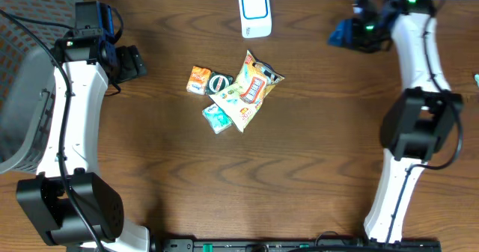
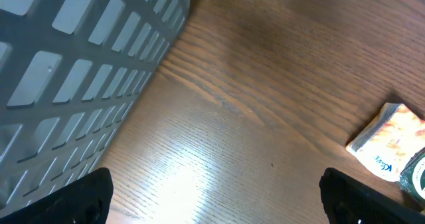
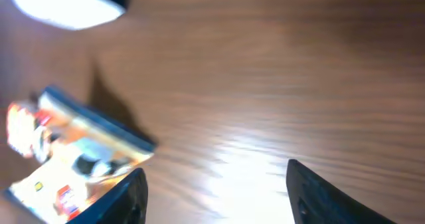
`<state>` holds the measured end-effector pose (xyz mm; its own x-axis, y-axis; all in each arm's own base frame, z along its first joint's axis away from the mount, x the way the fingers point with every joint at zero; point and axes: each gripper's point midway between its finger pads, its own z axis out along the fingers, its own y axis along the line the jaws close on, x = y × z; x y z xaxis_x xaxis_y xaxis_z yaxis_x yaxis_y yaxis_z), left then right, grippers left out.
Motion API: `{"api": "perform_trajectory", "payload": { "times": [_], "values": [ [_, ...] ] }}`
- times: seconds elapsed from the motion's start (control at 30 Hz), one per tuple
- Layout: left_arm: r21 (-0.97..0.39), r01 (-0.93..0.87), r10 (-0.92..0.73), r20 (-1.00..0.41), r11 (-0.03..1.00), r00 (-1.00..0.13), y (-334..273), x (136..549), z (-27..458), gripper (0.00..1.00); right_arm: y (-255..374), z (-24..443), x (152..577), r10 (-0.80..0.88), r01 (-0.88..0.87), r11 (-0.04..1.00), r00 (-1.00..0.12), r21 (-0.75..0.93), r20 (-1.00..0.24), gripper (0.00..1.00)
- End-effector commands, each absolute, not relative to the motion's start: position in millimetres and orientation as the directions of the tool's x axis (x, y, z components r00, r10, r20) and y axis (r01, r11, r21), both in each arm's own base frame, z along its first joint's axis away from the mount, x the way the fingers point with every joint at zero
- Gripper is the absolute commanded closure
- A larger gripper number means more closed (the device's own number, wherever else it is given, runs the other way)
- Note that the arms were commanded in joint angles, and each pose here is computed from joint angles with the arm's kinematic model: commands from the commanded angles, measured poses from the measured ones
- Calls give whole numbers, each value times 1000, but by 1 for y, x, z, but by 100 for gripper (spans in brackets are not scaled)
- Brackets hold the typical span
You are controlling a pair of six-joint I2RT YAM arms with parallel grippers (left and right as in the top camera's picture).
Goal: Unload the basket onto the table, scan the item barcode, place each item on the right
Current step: 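Move the right gripper to the yellow snack bag and grasp it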
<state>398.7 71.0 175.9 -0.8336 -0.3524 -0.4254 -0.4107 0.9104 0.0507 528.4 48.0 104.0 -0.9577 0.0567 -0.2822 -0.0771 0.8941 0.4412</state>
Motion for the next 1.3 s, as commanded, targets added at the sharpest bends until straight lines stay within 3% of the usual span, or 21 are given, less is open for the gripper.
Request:
{"api": "perform_trajectory", "payload": {
  "times": [0.0,0.13,0.23,0.4,0.6,0.83,1.1,1.27],
  "values": [
    [58,-404,-347,-410,913,-844,71,398,170,2,103,112,518,-27,-162,863,-960,479,-277,40],
    [58,-404,-347,-410,913,-844,71,398,170,2,141,107,508,-116,-229,878,-954,421,-277,55],
    [58,-404,-347,-410,913,-844,71,398,170,2,176,106,498,-186,-292,866,-942,407,-280,54],
    [58,-404,-347,-410,913,-844,71,398,170,3,205,107,494,-233,-344,858,-923,383,-307,64],
    [58,-404,-347,-410,913,-844,71,398,170,2,229,110,483,-123,-220,856,-966,469,-228,57],
    [58,-404,-347,-410,913,-844,71,398,170,3,257,108,459,-177,-243,842,-968,482,-180,80],
    [58,-404,-347,-410,913,-844,71,398,170,2,252,92,454,26,-13,961,-990,275,-138,83],
    [58,-404,-347,-410,913,-844,71,398,170,2,257,85,445,56,28,985,-985,168,-162,84]
  ]
}}
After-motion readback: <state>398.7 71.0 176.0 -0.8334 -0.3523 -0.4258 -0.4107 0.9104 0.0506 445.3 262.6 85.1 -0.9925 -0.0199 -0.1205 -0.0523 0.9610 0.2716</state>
